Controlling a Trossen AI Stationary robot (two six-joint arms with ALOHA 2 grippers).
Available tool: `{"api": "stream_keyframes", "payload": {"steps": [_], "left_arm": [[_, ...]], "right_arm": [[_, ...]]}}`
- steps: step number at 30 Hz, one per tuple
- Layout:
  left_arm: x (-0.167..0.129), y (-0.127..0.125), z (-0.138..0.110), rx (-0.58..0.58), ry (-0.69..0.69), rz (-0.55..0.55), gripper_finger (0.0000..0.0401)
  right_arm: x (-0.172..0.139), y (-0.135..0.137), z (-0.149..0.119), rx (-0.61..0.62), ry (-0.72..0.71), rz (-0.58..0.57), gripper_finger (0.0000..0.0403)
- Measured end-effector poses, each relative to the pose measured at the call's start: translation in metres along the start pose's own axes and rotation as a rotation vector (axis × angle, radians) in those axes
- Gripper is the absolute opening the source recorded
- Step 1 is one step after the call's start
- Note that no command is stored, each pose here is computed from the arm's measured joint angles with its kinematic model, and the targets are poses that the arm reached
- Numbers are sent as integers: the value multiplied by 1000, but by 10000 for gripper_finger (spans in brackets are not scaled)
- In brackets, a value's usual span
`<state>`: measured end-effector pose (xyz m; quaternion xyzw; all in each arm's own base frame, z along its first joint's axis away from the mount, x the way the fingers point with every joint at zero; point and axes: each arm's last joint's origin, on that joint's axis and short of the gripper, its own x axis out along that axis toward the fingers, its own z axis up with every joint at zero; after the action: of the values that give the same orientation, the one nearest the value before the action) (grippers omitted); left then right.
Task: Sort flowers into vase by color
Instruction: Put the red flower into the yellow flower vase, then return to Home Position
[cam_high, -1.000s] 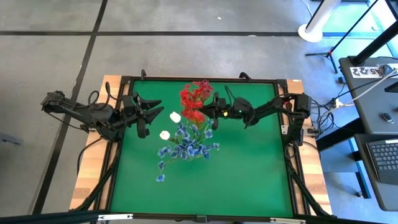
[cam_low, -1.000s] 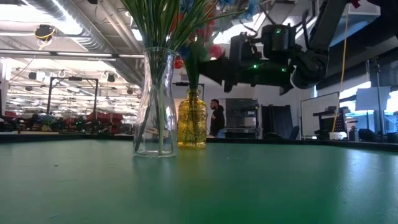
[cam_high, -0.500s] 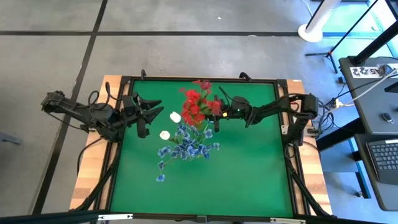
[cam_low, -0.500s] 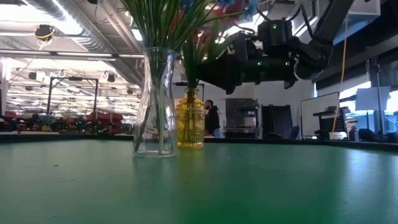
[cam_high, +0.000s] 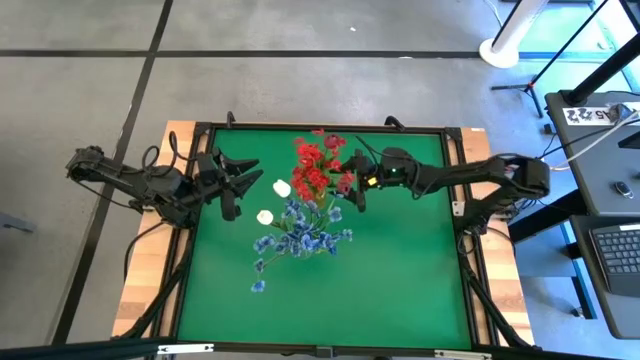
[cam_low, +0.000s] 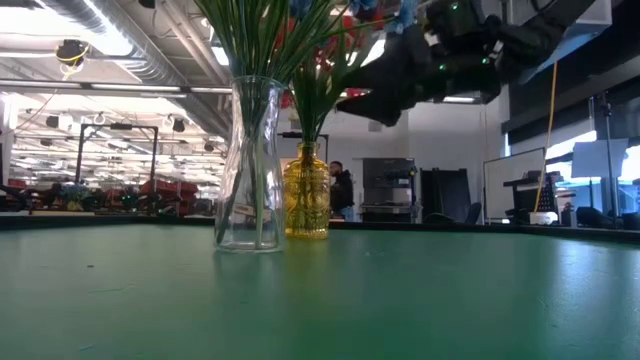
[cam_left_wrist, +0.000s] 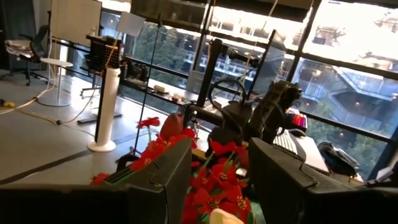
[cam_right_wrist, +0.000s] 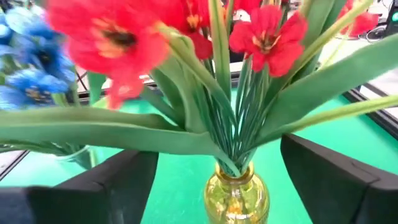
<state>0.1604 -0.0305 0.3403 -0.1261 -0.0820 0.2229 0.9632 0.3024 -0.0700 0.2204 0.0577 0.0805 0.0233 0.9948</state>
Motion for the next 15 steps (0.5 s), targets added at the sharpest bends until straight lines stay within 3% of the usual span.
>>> {"api": "stream_keyframes", "payload": {"steps": [15], "left_arm": [[0, 1, -5, 17, 43, 9, 155]], "right_arm": [[-46, 16, 24, -1, 132, -16, 354]]}}
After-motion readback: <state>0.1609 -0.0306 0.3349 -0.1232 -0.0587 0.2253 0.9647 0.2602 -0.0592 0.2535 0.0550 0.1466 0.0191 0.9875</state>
